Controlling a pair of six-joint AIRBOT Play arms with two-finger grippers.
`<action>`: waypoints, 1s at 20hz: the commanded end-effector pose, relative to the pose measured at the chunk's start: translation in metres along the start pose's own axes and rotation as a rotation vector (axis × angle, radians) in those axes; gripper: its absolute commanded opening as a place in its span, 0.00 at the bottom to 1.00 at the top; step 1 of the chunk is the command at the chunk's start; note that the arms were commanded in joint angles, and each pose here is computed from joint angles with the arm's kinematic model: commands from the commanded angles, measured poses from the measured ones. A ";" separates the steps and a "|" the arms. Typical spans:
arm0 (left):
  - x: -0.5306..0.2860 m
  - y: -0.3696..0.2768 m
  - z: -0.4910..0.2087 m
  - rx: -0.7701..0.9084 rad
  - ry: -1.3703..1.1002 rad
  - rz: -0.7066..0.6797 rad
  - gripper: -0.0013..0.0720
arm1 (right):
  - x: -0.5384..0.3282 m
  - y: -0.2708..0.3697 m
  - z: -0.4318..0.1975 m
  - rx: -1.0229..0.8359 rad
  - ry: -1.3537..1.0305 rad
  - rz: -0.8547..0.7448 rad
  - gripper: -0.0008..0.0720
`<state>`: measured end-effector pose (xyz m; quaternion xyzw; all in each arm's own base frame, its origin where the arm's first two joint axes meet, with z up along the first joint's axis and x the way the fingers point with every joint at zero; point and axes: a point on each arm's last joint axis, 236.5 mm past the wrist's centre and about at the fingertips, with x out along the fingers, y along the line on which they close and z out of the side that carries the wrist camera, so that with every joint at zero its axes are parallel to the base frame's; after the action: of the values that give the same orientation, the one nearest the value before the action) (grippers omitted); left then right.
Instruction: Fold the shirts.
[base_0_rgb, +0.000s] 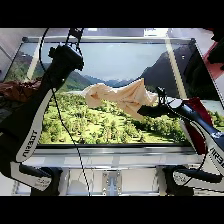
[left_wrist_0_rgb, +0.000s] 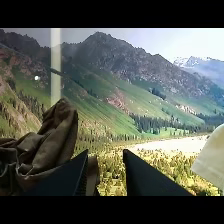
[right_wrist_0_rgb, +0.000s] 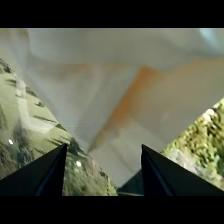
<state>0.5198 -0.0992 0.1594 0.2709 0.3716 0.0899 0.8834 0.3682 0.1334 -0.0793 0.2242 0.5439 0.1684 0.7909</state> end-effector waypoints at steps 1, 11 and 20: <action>0.007 -0.007 -0.009 0.019 0.020 -0.007 0.39 | 0.007 0.011 0.026 0.073 -0.132 0.078 0.75; 0.008 -0.020 -0.011 0.005 0.025 -0.057 0.39 | 0.036 0.012 0.011 0.143 -0.075 0.132 0.52; 0.078 -0.027 -0.145 -0.187 0.387 -0.117 0.35 | 0.013 0.056 0.056 0.014 -0.152 0.251 0.05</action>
<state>0.4929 -0.0481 0.0601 0.2257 0.4861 0.1145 0.8364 0.4135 0.1788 -0.0640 0.3039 0.4684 0.2214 0.7995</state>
